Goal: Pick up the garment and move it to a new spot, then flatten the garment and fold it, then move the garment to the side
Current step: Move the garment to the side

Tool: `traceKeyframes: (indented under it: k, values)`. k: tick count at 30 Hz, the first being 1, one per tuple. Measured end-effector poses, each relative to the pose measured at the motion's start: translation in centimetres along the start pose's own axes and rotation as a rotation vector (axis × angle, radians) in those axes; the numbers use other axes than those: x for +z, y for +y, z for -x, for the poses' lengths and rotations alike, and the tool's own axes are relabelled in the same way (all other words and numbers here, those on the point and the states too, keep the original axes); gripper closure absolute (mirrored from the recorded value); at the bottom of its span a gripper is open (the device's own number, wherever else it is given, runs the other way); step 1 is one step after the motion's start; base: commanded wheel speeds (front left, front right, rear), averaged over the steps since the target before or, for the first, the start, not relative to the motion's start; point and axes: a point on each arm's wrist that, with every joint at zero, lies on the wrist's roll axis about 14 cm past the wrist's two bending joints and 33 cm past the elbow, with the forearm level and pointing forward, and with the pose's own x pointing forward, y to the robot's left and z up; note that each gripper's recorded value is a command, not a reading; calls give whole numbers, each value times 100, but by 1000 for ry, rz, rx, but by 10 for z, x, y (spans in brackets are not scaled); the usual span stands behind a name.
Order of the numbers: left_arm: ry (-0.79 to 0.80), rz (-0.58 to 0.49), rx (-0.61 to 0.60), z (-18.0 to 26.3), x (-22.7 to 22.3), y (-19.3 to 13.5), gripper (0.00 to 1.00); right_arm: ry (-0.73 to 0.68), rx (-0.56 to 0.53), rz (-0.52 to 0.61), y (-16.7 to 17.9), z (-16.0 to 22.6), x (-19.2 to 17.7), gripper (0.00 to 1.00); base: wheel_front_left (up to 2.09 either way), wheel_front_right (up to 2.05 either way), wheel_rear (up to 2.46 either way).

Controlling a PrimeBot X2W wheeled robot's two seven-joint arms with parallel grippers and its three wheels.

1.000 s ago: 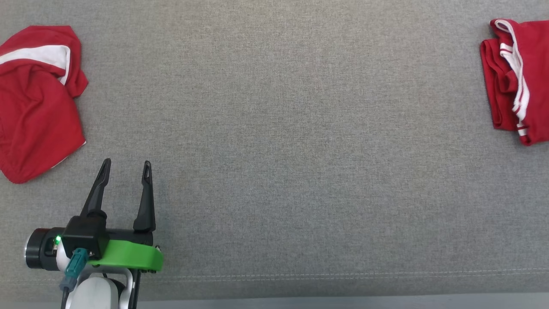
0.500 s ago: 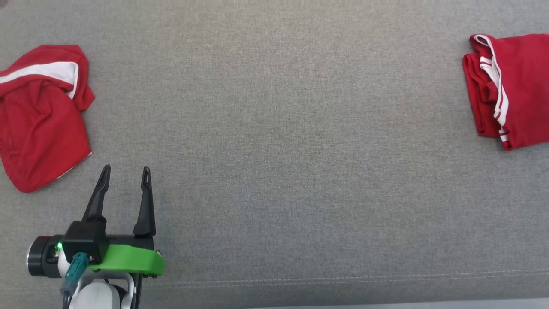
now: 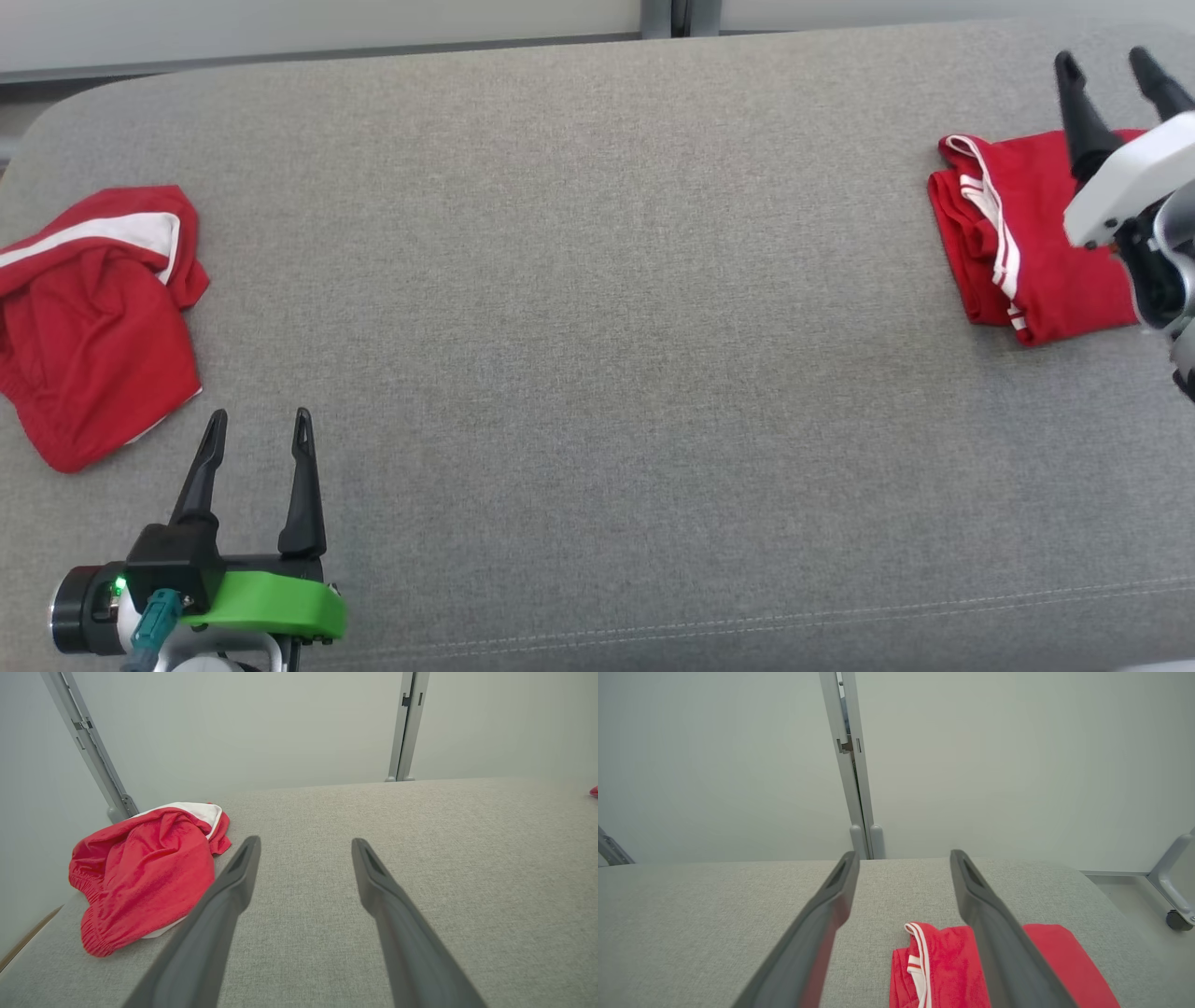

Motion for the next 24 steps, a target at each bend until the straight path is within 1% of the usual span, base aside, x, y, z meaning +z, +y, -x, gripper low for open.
traceKeyframes:
  k: [7, 13, 16, 24]
  values:
    - [-33, 5, -13, 6, 12, -6, 0, -81, 29, -30, 17, 33, 4, 0, 0, 0, 0]
    - [-51, 6, -11, 17, 19, -5, 0, -125, 40, -62, 35, 68, -7, 0, 0, 0, 0]
    - [-57, 6, -10, 23, 21, -5, 0, -129, 60, -57, 49, 83, -16, 0, 0, 0, 0]
    - [-82, 0, -3, 32, 29, -1, 0, -164, 68, -94, 71, 112, -22, 0, 0, 0, 0]
